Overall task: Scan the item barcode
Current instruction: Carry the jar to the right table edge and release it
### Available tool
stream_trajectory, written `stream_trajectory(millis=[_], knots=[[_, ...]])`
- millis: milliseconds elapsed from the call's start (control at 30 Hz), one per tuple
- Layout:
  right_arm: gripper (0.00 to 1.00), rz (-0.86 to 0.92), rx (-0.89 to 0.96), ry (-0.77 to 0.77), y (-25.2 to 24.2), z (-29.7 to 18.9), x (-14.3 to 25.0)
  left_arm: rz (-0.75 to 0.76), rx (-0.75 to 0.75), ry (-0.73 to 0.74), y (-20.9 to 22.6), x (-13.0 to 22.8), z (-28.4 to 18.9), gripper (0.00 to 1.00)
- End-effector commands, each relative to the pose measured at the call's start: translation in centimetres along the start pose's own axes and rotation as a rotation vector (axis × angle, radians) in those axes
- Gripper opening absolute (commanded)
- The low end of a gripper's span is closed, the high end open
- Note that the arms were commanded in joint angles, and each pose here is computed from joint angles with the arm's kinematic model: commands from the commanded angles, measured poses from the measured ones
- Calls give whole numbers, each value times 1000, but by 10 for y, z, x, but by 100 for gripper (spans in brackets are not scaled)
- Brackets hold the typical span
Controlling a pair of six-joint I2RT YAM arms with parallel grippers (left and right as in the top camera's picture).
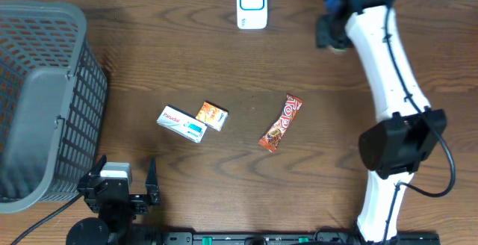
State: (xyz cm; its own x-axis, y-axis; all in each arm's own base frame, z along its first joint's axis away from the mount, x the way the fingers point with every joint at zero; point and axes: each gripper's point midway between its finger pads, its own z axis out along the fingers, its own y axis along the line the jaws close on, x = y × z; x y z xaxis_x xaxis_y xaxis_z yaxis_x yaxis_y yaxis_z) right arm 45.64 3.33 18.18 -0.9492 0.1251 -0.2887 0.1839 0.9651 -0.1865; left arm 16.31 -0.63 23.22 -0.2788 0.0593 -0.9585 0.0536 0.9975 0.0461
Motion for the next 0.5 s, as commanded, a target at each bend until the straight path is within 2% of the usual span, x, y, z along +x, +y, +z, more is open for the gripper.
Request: stream_trajectory(millis=[0, 200, 467], knots=[[59, 169, 10, 57, -42, 8, 3, -4, -2, -6, 0, 0, -1, 93], [61, 362, 38, 165, -122, 30, 18, -4, -2, -6, 0, 0, -1, 93], [62, 602, 67, 268, -210, 94, 57, -4, -2, -6, 0, 0, -1, 93]])
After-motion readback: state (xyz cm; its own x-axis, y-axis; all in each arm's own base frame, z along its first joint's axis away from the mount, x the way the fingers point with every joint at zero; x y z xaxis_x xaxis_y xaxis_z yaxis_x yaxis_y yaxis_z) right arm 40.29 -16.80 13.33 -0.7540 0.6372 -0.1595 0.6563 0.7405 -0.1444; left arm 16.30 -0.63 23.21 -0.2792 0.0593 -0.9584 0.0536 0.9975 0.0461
